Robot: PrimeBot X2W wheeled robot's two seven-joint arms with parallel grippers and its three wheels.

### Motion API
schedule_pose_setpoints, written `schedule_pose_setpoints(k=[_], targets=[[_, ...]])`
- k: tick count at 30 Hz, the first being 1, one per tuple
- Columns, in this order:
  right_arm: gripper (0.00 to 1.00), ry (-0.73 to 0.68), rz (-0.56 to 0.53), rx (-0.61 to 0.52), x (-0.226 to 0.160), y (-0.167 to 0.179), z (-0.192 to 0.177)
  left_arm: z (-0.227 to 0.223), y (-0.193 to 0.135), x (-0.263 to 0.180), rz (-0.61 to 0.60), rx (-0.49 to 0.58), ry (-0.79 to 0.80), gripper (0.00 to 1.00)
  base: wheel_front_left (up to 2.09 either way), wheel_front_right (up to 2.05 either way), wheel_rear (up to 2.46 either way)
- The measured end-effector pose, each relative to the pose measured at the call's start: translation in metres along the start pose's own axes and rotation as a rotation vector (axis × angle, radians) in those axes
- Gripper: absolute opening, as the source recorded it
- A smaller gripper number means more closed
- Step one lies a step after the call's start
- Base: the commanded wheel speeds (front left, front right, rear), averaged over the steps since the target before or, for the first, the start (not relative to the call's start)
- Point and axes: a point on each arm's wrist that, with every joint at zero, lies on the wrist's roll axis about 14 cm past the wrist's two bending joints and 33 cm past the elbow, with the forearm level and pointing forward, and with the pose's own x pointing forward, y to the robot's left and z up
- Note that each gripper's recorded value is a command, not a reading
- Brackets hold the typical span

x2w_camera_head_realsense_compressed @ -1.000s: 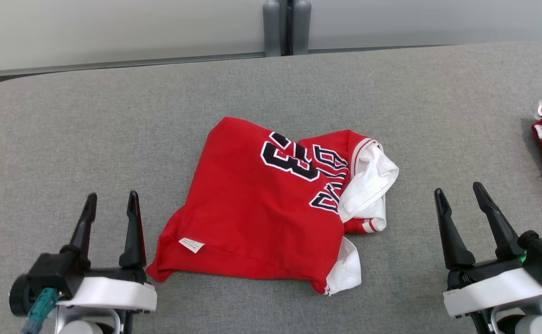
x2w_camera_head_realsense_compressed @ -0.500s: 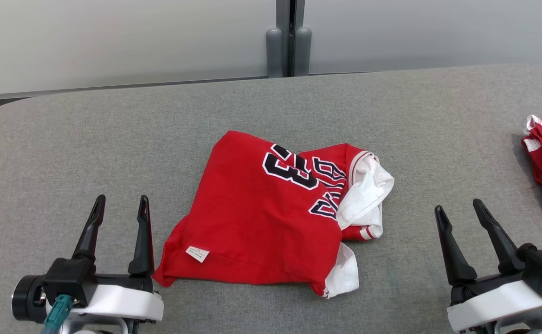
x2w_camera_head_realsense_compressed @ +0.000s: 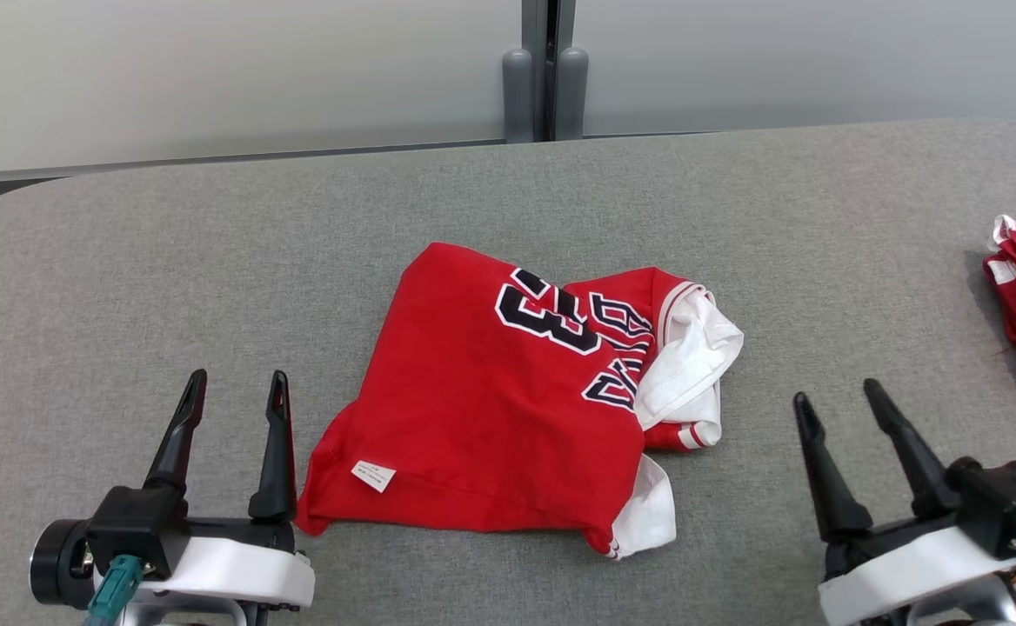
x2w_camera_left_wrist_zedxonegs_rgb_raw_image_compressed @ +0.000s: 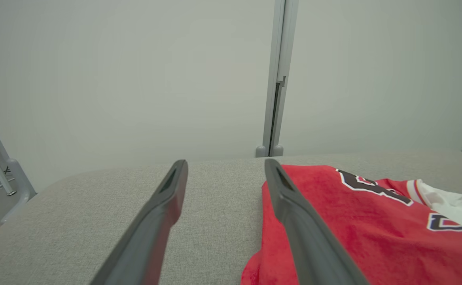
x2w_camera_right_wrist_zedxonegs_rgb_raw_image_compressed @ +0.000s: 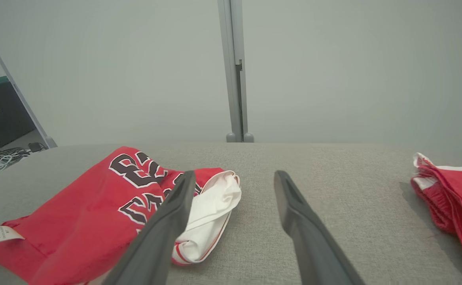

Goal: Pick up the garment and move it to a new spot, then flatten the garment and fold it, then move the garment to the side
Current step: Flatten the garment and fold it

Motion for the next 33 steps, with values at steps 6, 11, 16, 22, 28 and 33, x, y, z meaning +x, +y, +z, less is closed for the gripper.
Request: schedule_pose_setpoints(k=[6, 11, 16, 22, 28, 33], targets=[[1.0, 0.186, 0.12, 0.081, 0.001, 0.041, -0.047, -0.001, -0.001, 0.0, 0.002, -0.006, 0.005, 1.0, 0.0, 0.0, 0.0], [1.0, 0.342, 0.213, 0.16, -0.004, 0.078, -0.088, -0.001, 0.004, 0.002, 0.019, -0.013, 0.002, 1.0, 0.0, 0.0, 0.0], [0.22, 0.414, 0.237, 0.209, 0.002, 0.088, -0.109, -0.007, 0.007, 0.005, 0.032, -0.017, 0.008, 1.0, 0.0, 0.0, 0.0], [0.0, 0.369, 0.218, 0.223, 0.012, 0.077, -0.102, -0.013, 0.009, 0.008, 0.037, -0.02, 0.019, 1.0, 0.0, 0.0, 0.0], [0.0, 0.17, 0.17, 0.176, 0.031, 0.047, -0.047, -0.014, 0.009, 0.015, 0.031, -0.019, 0.01, 1.0, 0.0, 0.0, 0.0], [0.0, 0.035, 0.081, 0.142, 0.037, 0.015, -0.01, -0.013, 0.004, 0.02, 0.013, -0.019, 0.004, 1.0, 0.0, 0.0, 0.0]])
